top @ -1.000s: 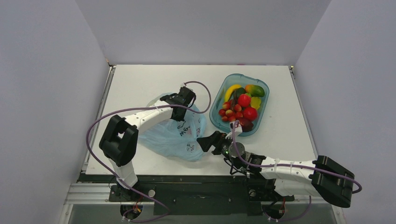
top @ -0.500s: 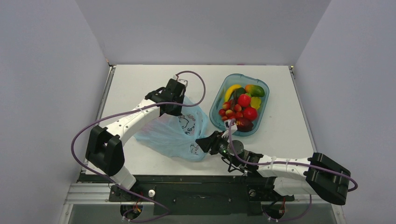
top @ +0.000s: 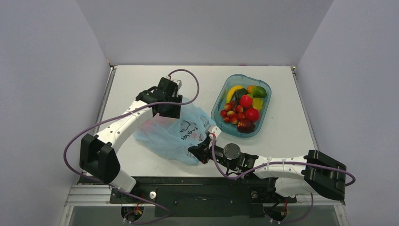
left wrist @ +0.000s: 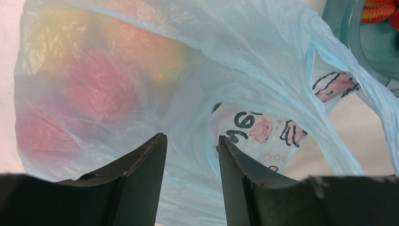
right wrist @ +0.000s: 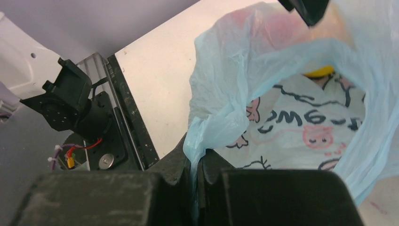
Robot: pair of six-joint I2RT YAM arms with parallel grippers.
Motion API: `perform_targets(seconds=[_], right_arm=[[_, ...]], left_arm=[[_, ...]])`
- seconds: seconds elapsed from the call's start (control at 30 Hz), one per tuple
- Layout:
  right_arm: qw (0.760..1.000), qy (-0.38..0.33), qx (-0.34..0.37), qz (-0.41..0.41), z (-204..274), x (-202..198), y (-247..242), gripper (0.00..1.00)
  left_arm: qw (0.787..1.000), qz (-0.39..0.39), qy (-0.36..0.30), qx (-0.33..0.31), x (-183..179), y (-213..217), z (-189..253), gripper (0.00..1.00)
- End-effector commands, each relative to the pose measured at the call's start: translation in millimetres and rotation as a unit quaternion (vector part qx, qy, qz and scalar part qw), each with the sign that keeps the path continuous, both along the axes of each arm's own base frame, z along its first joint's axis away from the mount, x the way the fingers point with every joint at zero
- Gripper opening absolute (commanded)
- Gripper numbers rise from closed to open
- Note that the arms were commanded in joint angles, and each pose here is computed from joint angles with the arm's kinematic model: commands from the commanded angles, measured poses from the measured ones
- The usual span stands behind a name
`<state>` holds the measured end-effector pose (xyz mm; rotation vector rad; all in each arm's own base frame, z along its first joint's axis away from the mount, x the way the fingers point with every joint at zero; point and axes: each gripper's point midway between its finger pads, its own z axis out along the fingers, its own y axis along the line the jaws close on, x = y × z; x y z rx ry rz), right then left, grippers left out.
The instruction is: Take the fake fruits out of the plastic bag
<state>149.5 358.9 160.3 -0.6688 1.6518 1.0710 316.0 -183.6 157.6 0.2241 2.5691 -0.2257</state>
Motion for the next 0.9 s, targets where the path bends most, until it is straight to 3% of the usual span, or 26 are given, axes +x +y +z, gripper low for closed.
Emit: perform_targets(seconds=[0.0, 0.27, 0.4, 0.53, 0.57, 0.63, 0.73, 0.87], right_arm=[[0.993, -0.102, 0.000, 0.052, 41, -9, 18, 0.00], [0.989, -0.133, -0.020, 0.068, 49, -18, 22, 0.00], [0.987, -0.145, -0.023, 0.071, 54, -21, 25, 0.00], [0.983, -0.162, -0.039, 0.077, 55, -27, 30, 0.00], [0.982, -0.170, -0.042, 0.077, 56, -28, 31, 0.00], [0.977, -0.187, -0.060, 0.082, 52, -33, 32, 0.00], [0.964, -0.225, -0.119, 0.074, 35, -41, 34, 0.00], [0.925, -0.302, -0.215, 0.078, 12, -54, 40, 0.00]], left_arm=[[0.999, -0.006, -0.008, 0.035, -6, -2, 6, 0.45], [0.994, -0.047, -0.004, 0.099, -9, -15, -16, 0.51], [0.982, -0.039, -0.014, 0.186, -3, 0, -26, 0.54], [0.973, -0.026, -0.026, 0.229, 6, 7, -29, 0.54], [0.973, -0.023, -0.030, 0.230, 9, 7, -27, 0.51], [0.972, -0.017, -0.038, 0.230, 13, 8, -20, 0.35], [0.978, -0.014, -0.045, 0.201, 16, 4, -6, 0.04], [0.994, -0.016, -0.047, 0.102, 17, -3, 21, 0.00]])
